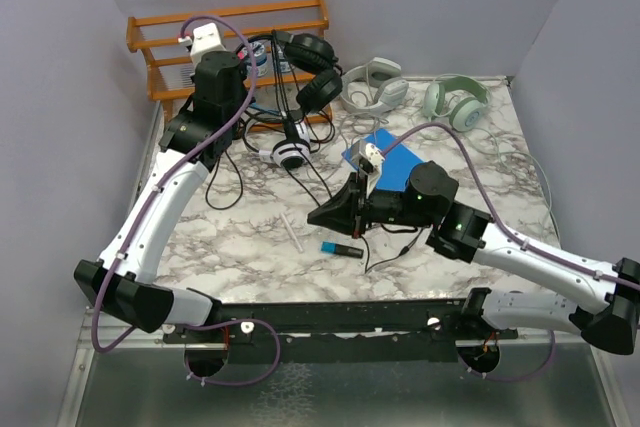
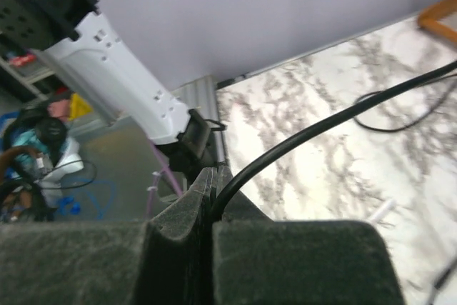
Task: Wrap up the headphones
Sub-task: Wrap the headphones cable around the headphones.
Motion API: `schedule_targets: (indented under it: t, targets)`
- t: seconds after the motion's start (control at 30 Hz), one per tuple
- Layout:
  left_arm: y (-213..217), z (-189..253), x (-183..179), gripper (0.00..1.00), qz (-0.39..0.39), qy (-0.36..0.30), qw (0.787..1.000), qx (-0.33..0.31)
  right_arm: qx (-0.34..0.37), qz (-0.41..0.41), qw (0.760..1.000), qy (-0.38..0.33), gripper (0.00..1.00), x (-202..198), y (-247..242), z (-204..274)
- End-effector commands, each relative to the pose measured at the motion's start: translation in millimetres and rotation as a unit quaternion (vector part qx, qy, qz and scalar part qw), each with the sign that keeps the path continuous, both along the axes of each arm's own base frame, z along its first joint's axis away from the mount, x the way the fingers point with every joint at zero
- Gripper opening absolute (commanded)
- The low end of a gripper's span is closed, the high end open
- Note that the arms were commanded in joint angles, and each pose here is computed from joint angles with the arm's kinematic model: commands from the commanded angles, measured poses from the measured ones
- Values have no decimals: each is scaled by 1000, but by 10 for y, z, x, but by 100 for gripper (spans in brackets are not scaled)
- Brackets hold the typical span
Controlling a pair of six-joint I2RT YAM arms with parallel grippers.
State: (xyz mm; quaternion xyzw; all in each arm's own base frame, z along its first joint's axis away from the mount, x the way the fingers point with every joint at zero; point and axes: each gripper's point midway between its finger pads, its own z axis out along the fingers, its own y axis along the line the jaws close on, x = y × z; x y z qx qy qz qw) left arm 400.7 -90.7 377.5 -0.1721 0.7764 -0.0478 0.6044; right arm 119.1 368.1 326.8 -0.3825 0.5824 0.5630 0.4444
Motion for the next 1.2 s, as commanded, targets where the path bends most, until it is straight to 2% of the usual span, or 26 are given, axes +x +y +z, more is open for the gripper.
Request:
schedule_targets:
  t: [0.0, 0.17, 0.43, 0.53, 0.63, 0.87, 0.97, 1.07, 1.17]
  targets:
    - [135, 144, -52, 0, 3, -28, 997, 77, -124, -80, 988, -44, 2, 271, -222, -230]
    - [-49, -90, -161, 0, -76, 0, 983, 169, -183, -157, 966, -96, 2, 597, -388, 12]
    - [-125, -346, -498, 0, -158, 18, 946, 281, -275, -289, 902, -168, 2, 1097, -799, 122]
    - [-229, -469, -639, 0, -210, 25, 927, 310, -286, -357, 870, -185, 2, 1307, -962, 181]
    - [-386, -584, -778, 0, -269, 29, 912, 310, -288, -408, 845, -192, 5, 1453, -1070, 201]
    - [-771, -755, -1123, 0, -397, 35, 879, 262, -296, -429, 829, -204, 7, 1605, -1009, 74]
    - [-856, -832, -1237, 0, -427, 41, 869, 247, -303, -443, 819, -203, 7, 1720, -1034, 41]
    - [-833, -944, -1313, 0, -433, 63, 864, 250, -299, -443, 824, -189, 8, 1818, -1086, 42]
    - [-857, -951, -1413, 0, -446, 61, 863, 231, -289, -430, 839, -167, 11, 1910, -1146, -18]
